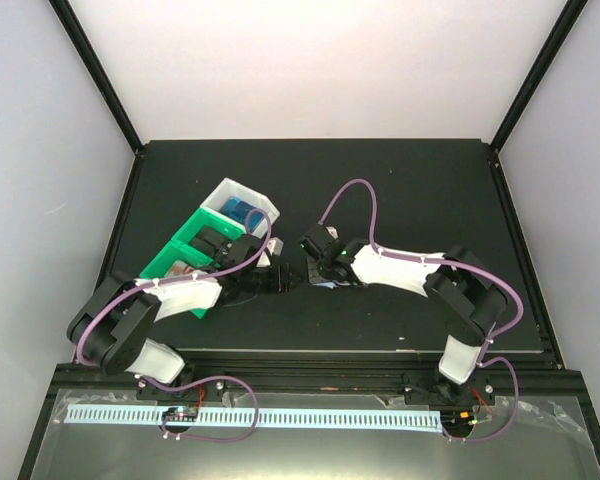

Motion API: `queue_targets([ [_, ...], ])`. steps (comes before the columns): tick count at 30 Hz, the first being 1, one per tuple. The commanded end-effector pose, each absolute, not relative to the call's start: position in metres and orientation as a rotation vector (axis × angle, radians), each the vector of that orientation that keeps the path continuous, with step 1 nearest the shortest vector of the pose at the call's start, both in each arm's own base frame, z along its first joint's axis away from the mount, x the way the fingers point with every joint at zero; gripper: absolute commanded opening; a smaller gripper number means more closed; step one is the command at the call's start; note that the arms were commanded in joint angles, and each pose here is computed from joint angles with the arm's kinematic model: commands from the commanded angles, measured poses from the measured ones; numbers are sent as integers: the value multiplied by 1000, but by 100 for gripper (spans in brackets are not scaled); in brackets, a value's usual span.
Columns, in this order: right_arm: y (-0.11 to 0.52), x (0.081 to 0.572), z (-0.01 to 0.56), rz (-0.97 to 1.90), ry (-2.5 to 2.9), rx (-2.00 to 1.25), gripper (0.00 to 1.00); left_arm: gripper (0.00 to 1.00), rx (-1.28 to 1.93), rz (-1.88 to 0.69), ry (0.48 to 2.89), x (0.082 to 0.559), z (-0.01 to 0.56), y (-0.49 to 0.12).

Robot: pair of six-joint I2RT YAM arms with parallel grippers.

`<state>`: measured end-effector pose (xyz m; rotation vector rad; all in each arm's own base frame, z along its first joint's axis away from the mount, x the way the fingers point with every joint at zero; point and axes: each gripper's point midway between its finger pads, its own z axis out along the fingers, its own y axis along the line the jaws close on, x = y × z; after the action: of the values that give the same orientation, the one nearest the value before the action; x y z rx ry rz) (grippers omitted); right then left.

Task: Put the credit cards into the card holder
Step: Turn over the card slot in the card holder.

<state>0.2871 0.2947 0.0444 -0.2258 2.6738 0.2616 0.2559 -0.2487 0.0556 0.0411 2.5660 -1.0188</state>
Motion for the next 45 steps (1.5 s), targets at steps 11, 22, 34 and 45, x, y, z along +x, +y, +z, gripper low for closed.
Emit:
queue_targets([
  [11, 268, 291, 64, 204, 2567, -98, 12, 59, 128, -1258, 2445, 272, 87, -286],
  [22, 256, 290, 60, 170, 2563, -59, 12, 58, 143, -1372, 2449, 291, 80, -315],
  [34, 254, 288, 56, 228, 2565, -53, 13, 56, 171, -1451, 2455, 307, 74, -336],
  [45, 260, 287, 53, 326, 2568, -78, 21, 57, 147, -1404, 2537, 312, 53, -339],
])
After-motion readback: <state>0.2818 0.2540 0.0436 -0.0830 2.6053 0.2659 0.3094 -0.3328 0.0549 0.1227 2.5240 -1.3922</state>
